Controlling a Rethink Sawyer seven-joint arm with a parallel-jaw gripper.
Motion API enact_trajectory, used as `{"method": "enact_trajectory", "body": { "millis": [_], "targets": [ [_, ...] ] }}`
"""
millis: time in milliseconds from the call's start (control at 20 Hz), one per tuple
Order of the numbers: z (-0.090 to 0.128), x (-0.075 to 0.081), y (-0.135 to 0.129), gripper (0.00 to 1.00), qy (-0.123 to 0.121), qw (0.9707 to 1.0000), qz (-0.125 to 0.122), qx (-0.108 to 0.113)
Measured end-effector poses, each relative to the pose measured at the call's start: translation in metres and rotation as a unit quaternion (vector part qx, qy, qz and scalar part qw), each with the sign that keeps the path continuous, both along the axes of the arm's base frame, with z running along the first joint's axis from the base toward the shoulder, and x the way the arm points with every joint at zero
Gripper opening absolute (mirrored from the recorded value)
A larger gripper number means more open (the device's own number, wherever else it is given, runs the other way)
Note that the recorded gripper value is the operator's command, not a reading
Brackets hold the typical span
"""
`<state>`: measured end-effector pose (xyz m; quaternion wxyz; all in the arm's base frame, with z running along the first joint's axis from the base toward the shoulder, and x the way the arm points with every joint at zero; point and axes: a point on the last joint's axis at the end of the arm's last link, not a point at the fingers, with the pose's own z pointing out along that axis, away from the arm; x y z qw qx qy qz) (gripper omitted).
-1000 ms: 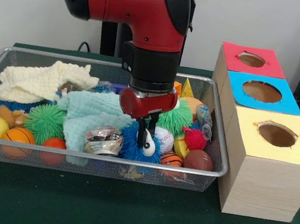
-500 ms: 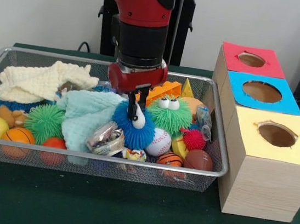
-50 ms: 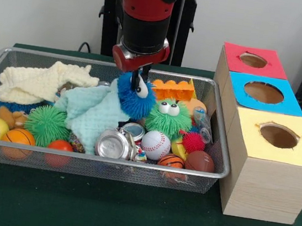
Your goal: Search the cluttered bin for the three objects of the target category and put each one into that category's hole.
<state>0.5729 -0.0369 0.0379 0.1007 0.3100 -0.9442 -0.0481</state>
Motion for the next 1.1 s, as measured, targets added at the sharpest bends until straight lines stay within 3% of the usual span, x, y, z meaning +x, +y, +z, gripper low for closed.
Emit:
{"method": "enact_trajectory", "body": {
  "millis": [250,450,500,1100],
  "targets": [
    [0.005,-0.010,0.006,0.00,0.044,0.9990,0.007,0.002],
    [0.008,-0.010,0.015,0.00,0.057,0.9982,0.016,0.008],
    [0.009,-0.008,0.018,1.00,0.056,0.9982,0.018,0.010],
    [0.015,0.002,0.035,1.00,0.043,0.9983,0.031,0.025]
  ]
}}
